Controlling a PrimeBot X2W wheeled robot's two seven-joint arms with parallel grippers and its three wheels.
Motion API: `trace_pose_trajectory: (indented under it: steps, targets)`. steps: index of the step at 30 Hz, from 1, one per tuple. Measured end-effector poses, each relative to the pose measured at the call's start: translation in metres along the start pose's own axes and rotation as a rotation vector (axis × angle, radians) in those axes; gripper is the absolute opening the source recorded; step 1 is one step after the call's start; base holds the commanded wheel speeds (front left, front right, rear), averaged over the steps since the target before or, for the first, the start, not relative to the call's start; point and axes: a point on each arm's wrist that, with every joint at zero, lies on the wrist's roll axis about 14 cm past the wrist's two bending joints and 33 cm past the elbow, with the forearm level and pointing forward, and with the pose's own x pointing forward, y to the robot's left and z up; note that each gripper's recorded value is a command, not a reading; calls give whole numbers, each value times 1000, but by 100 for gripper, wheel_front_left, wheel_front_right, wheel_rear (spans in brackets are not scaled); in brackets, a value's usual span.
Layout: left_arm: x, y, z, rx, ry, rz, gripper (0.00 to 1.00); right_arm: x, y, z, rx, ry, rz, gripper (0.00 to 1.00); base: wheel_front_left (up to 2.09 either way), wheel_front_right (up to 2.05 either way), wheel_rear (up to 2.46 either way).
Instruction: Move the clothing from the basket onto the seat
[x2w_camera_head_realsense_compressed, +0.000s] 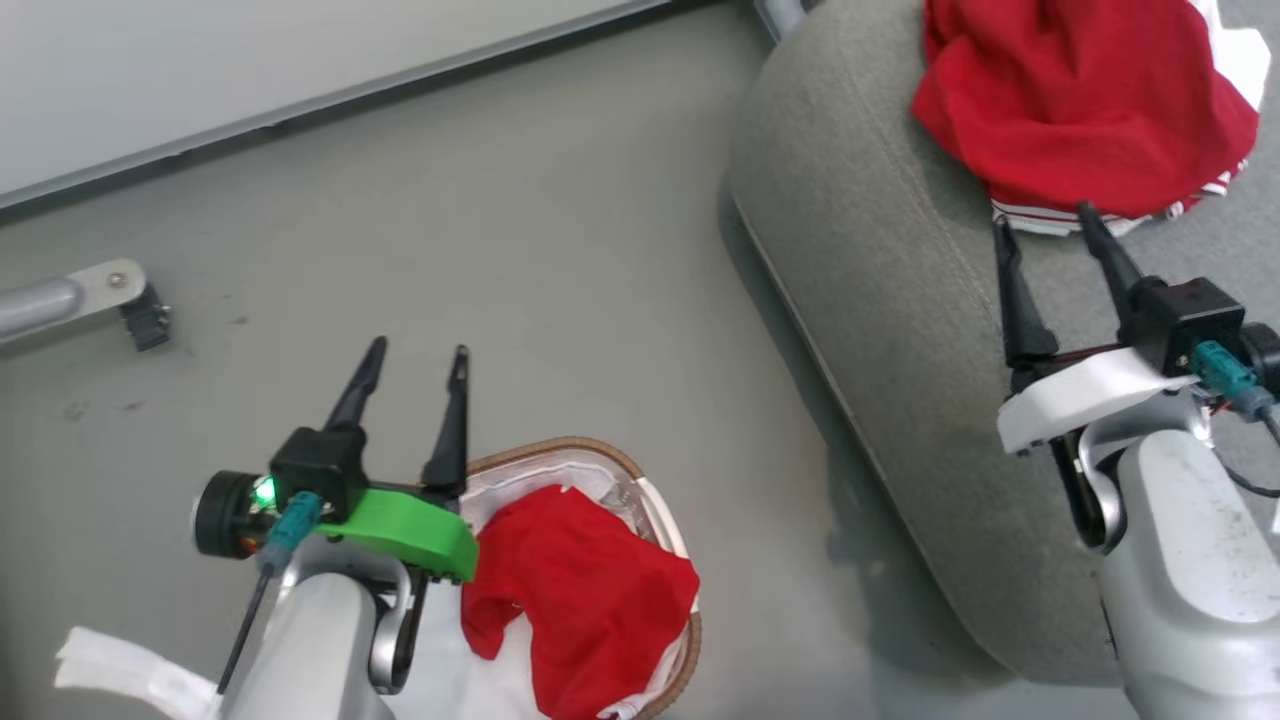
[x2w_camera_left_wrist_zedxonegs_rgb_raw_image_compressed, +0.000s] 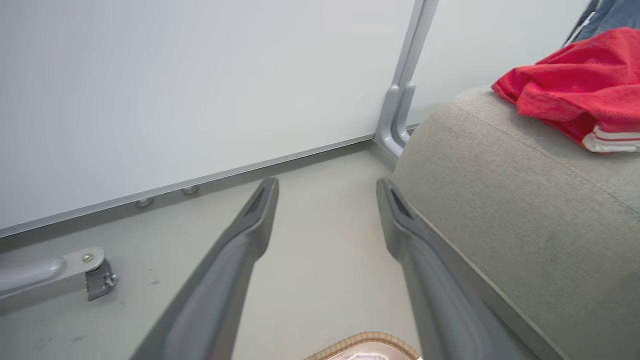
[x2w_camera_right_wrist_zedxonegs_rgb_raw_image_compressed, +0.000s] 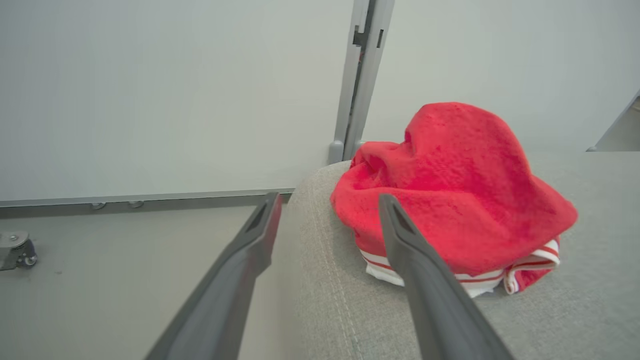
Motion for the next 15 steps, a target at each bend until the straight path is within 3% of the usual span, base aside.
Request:
trace_pose_trajectory:
  steps: [4,15]
  targets:
    - [-21,33,11,11,-21,123,100,4,33,5,21,-18,85,100,0,0,0]
    - [-99,103,27,31,-52,411,100,-12,83,-9,63,20,210,100,0,0,0]
